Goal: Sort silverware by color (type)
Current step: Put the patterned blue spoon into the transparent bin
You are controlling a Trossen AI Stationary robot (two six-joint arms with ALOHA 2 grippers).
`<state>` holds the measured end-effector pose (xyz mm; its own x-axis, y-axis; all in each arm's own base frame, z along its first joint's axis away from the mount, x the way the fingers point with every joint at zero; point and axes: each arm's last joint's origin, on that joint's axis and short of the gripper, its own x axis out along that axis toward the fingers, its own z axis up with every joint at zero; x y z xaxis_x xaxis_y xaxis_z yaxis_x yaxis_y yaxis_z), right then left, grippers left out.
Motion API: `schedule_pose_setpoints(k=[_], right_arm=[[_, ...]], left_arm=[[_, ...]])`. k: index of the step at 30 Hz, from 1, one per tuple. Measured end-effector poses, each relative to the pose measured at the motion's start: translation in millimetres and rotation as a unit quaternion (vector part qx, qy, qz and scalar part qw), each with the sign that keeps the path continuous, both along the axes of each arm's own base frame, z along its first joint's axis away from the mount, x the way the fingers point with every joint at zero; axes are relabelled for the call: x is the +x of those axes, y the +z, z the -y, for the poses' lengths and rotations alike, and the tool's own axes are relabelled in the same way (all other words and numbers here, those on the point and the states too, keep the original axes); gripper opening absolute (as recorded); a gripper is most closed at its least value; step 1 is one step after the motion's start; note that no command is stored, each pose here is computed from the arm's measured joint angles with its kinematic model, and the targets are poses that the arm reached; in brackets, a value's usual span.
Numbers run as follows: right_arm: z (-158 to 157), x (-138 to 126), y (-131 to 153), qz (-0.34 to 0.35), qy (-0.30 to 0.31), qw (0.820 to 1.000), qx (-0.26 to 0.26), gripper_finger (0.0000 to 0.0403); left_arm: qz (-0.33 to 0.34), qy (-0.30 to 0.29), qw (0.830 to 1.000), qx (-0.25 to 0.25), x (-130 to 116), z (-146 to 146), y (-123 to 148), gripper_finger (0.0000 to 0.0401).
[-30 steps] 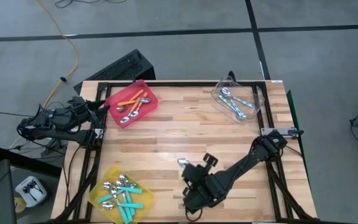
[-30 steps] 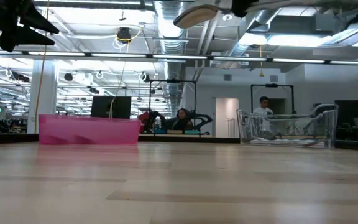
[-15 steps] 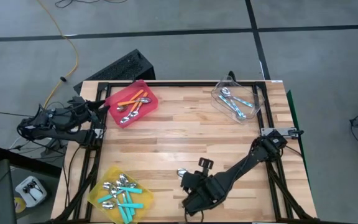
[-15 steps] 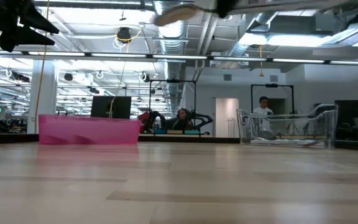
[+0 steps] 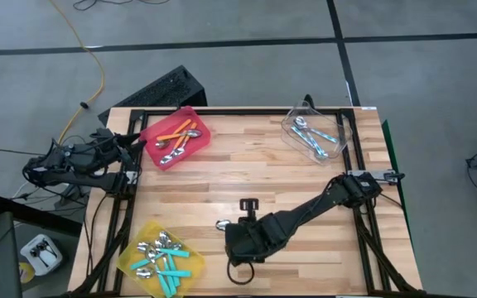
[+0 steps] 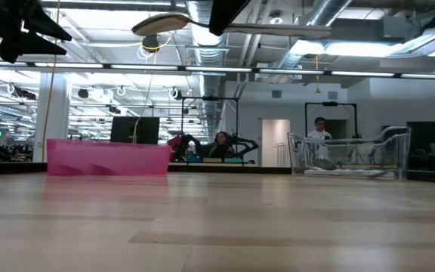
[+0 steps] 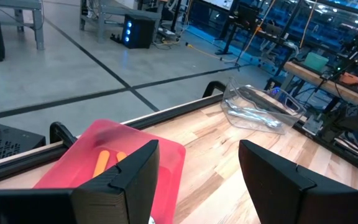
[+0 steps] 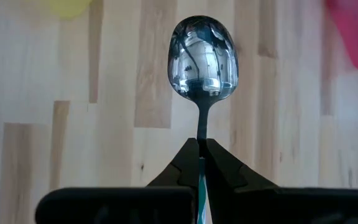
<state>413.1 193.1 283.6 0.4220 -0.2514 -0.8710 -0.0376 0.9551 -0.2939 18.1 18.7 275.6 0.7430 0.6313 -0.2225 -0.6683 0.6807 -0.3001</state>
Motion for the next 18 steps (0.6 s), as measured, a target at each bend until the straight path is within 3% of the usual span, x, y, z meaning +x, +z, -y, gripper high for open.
schedule_pose_setpoints(k=[10, 18], right_arm=[[26, 19, -22, -0.008, 0.059, 0.996, 0.063, 0.0029], [55, -4, -42, 0.141, 0.076, 0.969, 0.190, 0.0029]], left_arm=[[0.000, 0.000, 1.000, 0.000, 0, 0, 0, 0.0205], [0.000, 0.000, 1.000, 0.000, 0, 0, 0, 0.0205]])
